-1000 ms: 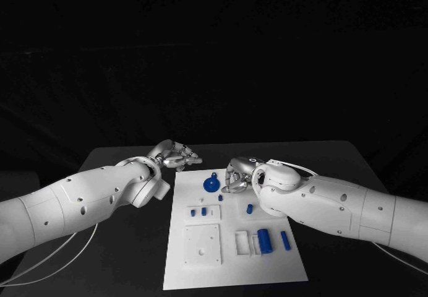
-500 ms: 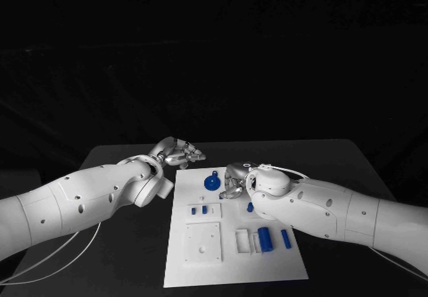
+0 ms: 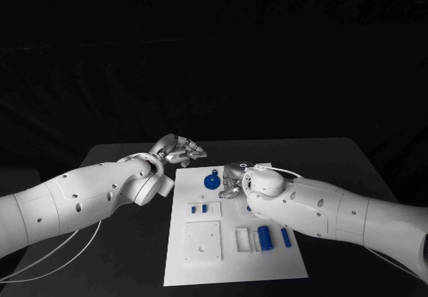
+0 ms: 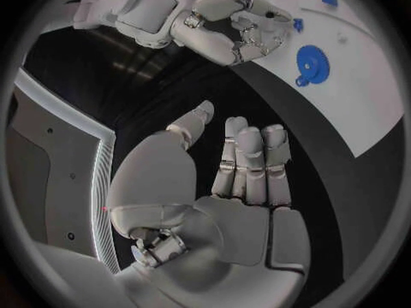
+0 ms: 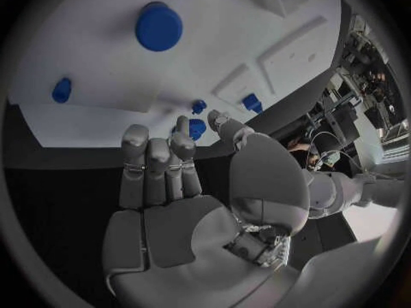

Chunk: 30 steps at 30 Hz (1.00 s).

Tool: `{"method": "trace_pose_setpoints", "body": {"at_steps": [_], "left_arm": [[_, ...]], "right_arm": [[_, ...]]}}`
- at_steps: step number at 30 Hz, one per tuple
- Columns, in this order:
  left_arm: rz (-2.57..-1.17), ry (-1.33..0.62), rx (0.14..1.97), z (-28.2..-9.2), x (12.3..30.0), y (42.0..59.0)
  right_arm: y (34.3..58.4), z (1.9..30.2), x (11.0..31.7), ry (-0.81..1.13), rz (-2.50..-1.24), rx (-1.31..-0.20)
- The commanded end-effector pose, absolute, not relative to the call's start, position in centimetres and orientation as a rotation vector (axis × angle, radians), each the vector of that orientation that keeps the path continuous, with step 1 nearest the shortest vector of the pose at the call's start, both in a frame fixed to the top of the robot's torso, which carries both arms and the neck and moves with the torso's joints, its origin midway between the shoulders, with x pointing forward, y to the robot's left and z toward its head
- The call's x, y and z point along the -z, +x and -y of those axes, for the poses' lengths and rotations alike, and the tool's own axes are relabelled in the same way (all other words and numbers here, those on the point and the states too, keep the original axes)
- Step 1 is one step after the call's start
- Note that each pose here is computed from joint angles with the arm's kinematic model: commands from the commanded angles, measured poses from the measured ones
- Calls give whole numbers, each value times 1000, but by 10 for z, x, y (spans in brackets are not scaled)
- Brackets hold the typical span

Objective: Assemble the parts on the task board

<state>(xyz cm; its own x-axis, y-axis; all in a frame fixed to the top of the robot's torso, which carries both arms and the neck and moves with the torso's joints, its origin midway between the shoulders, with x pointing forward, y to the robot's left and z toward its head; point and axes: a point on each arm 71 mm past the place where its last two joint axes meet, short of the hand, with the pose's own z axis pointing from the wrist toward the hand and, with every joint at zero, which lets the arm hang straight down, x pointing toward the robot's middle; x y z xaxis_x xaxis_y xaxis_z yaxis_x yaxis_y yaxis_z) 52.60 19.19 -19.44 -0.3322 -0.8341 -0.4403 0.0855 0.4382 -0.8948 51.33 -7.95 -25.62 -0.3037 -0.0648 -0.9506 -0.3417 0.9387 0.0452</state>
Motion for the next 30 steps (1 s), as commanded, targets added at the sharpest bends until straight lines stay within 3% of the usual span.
{"method": "trace_pose_setpoints", "body": {"at_steps": [1,30], "left_arm": [[-1575,-682,1115,-192,188,526],[-1579,-670,1142,-184,181,525]], "right_arm": [[514,78,258,-334,-1859,-252],[510,67,271,-380,-1854,-235]]}}
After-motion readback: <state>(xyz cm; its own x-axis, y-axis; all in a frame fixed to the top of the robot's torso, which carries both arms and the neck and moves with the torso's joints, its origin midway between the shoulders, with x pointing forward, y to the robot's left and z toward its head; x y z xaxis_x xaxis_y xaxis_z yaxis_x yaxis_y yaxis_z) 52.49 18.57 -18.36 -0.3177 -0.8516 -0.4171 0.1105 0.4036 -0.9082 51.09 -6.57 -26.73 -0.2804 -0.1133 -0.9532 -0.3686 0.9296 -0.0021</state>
